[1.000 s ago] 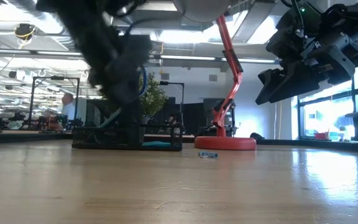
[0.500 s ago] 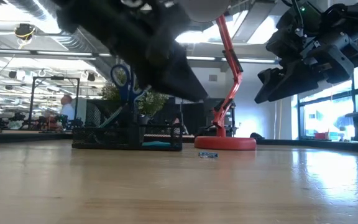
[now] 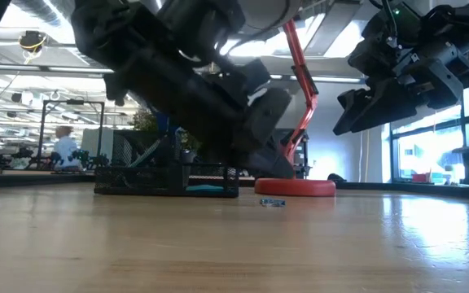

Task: Pick and place office supplies into organizer
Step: Put the bottom blue binder clip into the black organizer box

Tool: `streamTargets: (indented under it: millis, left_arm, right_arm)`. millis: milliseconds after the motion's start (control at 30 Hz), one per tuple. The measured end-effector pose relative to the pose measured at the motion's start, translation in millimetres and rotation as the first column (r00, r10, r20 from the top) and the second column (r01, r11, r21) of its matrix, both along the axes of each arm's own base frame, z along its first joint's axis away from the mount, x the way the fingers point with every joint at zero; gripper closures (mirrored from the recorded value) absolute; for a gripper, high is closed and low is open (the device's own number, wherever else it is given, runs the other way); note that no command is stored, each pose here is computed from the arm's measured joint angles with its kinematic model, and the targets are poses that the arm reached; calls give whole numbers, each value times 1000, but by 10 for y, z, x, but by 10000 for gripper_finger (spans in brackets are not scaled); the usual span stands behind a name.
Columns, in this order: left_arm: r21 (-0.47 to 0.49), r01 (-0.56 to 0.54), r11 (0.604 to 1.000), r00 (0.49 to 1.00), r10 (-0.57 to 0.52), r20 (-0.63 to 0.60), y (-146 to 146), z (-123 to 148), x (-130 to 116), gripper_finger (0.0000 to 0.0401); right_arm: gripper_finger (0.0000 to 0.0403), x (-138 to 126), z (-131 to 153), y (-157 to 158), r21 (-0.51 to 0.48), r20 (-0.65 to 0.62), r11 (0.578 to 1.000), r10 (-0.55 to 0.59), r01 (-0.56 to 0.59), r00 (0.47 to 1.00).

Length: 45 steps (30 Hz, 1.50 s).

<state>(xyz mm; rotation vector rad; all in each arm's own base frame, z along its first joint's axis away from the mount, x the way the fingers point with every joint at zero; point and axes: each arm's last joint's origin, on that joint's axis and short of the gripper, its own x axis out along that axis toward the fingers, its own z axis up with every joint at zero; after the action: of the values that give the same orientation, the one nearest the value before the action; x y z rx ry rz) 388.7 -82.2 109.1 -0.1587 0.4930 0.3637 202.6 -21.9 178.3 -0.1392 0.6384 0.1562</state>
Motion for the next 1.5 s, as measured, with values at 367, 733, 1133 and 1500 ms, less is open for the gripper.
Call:
streamTargets:
  millis: [367, 733, 1133, 1500]
  left_arm:
    - [-33, 25, 999, 1000, -26, -17, -2, -44, 5, 352]
    - [-47, 96, 994, 990, -100, -95, -53, -99, -39, 332]
    - [-33, 70, 997, 992, -73, -99, -49, -105, -46, 266]
    - [11, 98, 995, 991, -96, -88, -61, -84, -34, 231]
  right_arm:
    - [208, 0, -1, 1, -1, -1, 1000, 2, -2, 1000]
    - [208, 0, -1, 1, -2, -1, 1000, 2, -2, 1000]
    - [208, 0, -1, 0, -2, -1, 1000, 2, -2, 1000]
    - [208, -1, -1, 0, -2, -1, 1000, 2, -2, 1000]
